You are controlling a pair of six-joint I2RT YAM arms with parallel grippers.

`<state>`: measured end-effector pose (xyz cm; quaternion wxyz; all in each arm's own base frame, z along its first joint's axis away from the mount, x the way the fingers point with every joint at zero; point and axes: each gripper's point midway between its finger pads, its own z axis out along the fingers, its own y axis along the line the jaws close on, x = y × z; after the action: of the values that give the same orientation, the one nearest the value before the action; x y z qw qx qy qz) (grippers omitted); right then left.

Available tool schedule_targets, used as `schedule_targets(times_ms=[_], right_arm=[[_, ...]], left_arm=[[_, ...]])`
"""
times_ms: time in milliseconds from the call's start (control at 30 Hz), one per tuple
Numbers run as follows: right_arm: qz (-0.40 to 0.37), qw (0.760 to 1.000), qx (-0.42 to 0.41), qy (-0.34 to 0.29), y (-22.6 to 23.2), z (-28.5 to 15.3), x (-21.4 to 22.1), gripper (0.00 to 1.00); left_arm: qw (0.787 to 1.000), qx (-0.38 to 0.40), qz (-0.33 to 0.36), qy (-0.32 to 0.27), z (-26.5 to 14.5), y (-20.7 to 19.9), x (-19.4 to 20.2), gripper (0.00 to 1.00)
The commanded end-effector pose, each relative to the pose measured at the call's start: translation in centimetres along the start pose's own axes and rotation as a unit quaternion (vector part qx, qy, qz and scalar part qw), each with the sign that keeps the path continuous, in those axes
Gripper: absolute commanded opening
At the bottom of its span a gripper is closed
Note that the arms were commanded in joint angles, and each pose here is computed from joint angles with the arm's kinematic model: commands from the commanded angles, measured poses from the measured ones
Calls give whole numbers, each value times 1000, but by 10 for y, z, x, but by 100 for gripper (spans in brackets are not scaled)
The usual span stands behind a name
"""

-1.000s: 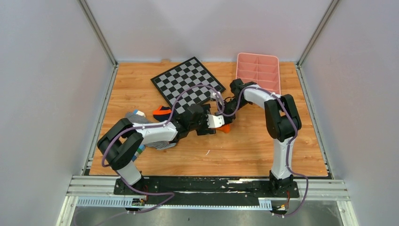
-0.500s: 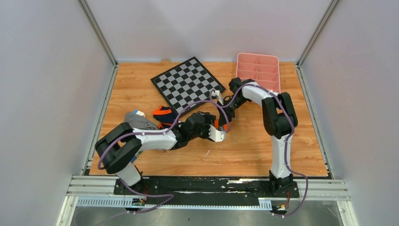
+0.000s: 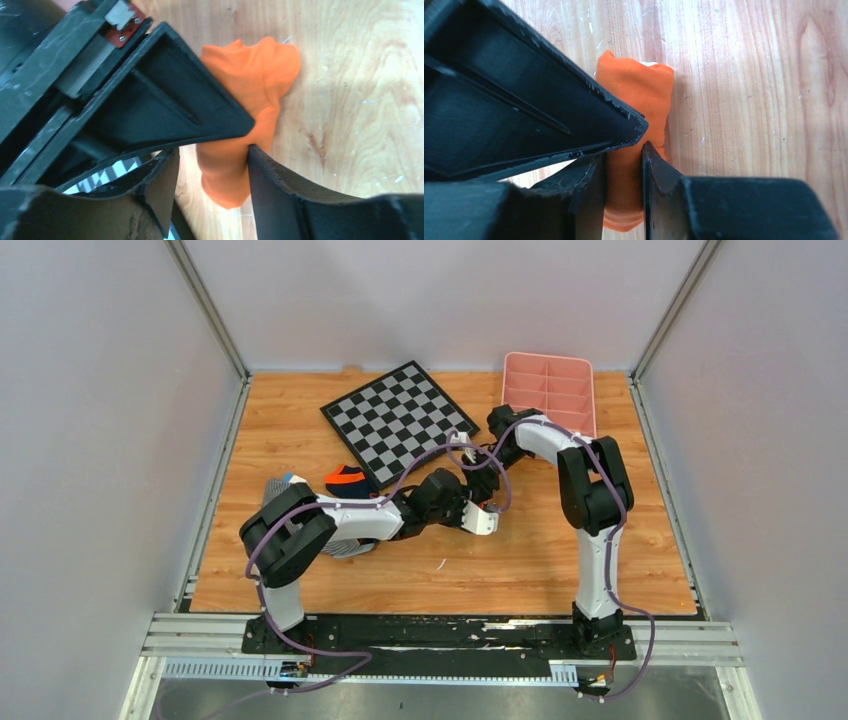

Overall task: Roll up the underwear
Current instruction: Roll the underwear to the center of the board.

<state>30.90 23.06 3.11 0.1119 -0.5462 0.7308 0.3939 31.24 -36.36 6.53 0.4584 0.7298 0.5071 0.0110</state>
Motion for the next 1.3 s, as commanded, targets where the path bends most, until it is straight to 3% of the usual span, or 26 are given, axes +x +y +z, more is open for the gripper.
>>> schedule_targets(times_ms=[0, 200, 300, 333, 400, 467, 600, 767, 833, 967, 1000, 1067, 1267], right_arm=[[67, 986, -11, 150, 4, 25, 93, 13], [62, 987, -10, 148, 4, 24, 92, 20], [69, 988, -1, 140, 4, 15, 88, 37], [74, 989, 6, 129, 3, 6, 80, 49], [76, 994, 15, 81, 9, -23, 55, 61], [68, 997, 41, 24, 9, -60, 27, 65], [45, 991, 108, -66, 12, -142, -9, 68], [39, 966, 195, -163, 16, -229, -20, 68], [38, 952, 240, -186, 16, -245, -19, 68], [-67, 876, 434, -197, 7, -277, -15, 68], [-104, 857, 464, -199, 13, -278, -14, 68], [-194, 840, 481, -159, 27, -250, 0, 67], [-287, 877, 382, -51, 51, -152, 36, 60]], left_arm=[[999, 35, -8, 5, 13, -6, 2, 50], [997, 72, -14, 24, 12, -18, 13, 16], [994, 101, -27, 37, 10, -28, 19, 4], [993, 111, -34, 36, 10, -30, 19, 2], [990, 127, -49, 38, 8, -35, 19, 1], [986, 146, -69, 35, 6, -39, 18, 0], [978, 179, -104, 38, 4, -45, 16, 0], [967, 207, -141, 42, 5, -51, 12, 0], [961, 222, -161, 46, 8, -54, 12, 0], [938, 264, -215, 64, 12, -58, 13, 0], [931, 271, -234, 66, 14, -59, 14, 0], [913, 289, -278, 69, 19, -59, 15, 1], [887, 307, -340, 63, 25, -52, 20, 1]])
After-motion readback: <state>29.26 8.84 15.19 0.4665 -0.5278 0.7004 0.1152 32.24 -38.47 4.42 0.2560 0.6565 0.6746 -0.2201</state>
